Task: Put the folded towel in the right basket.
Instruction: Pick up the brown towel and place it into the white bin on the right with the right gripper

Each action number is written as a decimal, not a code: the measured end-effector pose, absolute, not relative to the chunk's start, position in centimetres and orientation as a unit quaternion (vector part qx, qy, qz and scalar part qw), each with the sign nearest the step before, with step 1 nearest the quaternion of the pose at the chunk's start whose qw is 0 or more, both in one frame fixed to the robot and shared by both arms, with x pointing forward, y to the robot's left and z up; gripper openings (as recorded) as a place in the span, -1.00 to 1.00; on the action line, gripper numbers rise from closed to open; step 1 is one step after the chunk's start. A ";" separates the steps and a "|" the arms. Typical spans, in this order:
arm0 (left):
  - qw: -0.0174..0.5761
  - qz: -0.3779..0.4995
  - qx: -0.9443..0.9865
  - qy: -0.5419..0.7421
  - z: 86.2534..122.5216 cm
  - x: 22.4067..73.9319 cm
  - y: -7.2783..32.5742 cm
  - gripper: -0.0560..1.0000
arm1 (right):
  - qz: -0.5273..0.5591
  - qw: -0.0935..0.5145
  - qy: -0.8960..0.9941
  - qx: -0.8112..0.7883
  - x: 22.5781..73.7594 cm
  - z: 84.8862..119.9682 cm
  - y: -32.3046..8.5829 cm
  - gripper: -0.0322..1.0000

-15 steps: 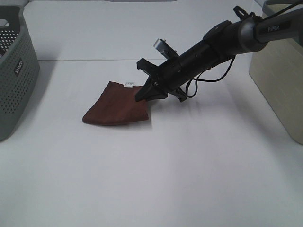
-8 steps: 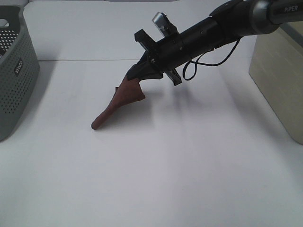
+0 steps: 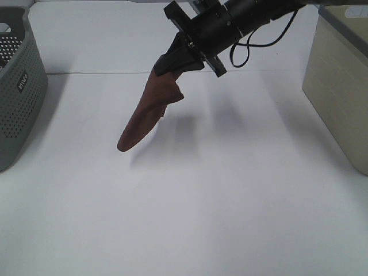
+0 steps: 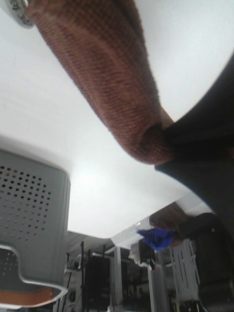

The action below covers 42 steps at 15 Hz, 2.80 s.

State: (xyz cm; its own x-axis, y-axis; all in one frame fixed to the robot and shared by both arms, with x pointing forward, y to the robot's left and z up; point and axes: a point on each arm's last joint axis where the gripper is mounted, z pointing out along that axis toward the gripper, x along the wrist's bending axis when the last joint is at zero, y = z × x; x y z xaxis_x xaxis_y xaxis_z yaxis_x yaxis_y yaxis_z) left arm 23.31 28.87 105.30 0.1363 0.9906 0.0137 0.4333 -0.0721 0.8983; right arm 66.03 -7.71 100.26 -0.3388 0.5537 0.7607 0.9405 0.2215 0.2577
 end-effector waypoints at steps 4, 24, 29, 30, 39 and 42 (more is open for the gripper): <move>0.395 0.352 0.642 0.555 105.3 23.3 28.9 -0.89 | -0.351 0.129 -0.776 -0.508 67.8 106.4 -8.8 -0.87; 0.395 0.352 0.642 0.555 105.3 23.3 28.9 -0.89 | -0.233 -0.226 -0.754 -0.572 68.7 115.2 -20.9 -0.87; 0.395 0.352 0.642 0.555 105.3 23.3 28.9 -0.89 | -0.248 -0.261 -0.700 -0.617 67.5 118.6 -28.3 -0.87; 0.395 0.352 0.642 0.555 105.3 23.3 28.9 -0.89 | -0.248 -0.264 -0.690 -0.627 67.4 118.9 -29.8 -0.87; 0.395 0.352 0.642 0.555 105.3 23.3 28.9 -0.89 | -0.190 -0.216 -0.646 -0.707 67.0 114.3 -38.0 -0.87; 0.395 0.352 0.642 0.555 105.3 23.3 28.9 -0.89 | -0.154 -0.196 -0.651 -0.717 67.3 111.8 -38.4 -0.87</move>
